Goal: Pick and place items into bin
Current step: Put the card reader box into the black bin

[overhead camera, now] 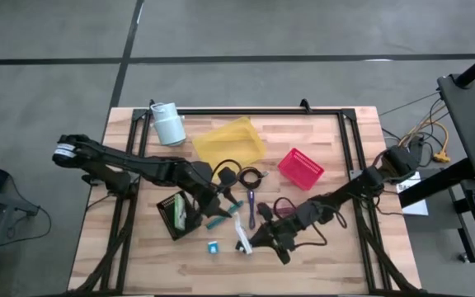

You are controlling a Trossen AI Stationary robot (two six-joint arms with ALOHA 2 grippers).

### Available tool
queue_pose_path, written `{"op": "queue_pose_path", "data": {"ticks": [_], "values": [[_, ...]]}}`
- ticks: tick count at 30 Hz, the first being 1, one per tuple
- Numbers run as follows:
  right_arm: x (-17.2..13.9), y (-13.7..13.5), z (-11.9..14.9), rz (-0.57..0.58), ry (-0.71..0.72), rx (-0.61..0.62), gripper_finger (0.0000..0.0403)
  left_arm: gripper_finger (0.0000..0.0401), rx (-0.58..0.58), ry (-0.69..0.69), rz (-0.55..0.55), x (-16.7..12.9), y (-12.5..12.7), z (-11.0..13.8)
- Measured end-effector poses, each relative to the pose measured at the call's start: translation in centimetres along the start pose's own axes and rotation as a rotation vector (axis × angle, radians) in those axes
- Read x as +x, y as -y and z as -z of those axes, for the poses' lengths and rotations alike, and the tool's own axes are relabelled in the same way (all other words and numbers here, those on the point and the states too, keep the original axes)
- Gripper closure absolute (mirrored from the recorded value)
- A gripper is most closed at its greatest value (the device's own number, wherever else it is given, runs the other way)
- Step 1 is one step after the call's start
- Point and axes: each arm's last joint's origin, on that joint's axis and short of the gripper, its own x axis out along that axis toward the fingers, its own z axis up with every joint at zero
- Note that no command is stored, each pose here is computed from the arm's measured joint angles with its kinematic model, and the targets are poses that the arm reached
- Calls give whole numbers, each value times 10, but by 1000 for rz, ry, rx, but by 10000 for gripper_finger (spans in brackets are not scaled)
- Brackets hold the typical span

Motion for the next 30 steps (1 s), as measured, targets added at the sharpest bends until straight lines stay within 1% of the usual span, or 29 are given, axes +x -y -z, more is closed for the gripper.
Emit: {"op": "queue_pose_path", "data": {"ticks": [4,7,11,13,16,21,30], "values": [[0,-1,0,-20,-2,-5,394,182,-1,-1,0,0,0,0],[0,1,2,-12,-13,-8,394,169,-17,8,2,0,0,0],[-1,5,2,-2,-12,-22,394,166,-51,58,22,1,-1,-3],[-1,6,2,2,-12,-26,394,166,-69,59,27,1,0,-3],[-1,10,1,16,-10,-42,394,166,-71,61,29,1,0,-3],[-1,17,5,32,-19,-57,394,166,-67,98,64,3,0,-4],[-2,26,8,53,-25,-80,394,166,-52,135,43,3,-1,-6]]}}
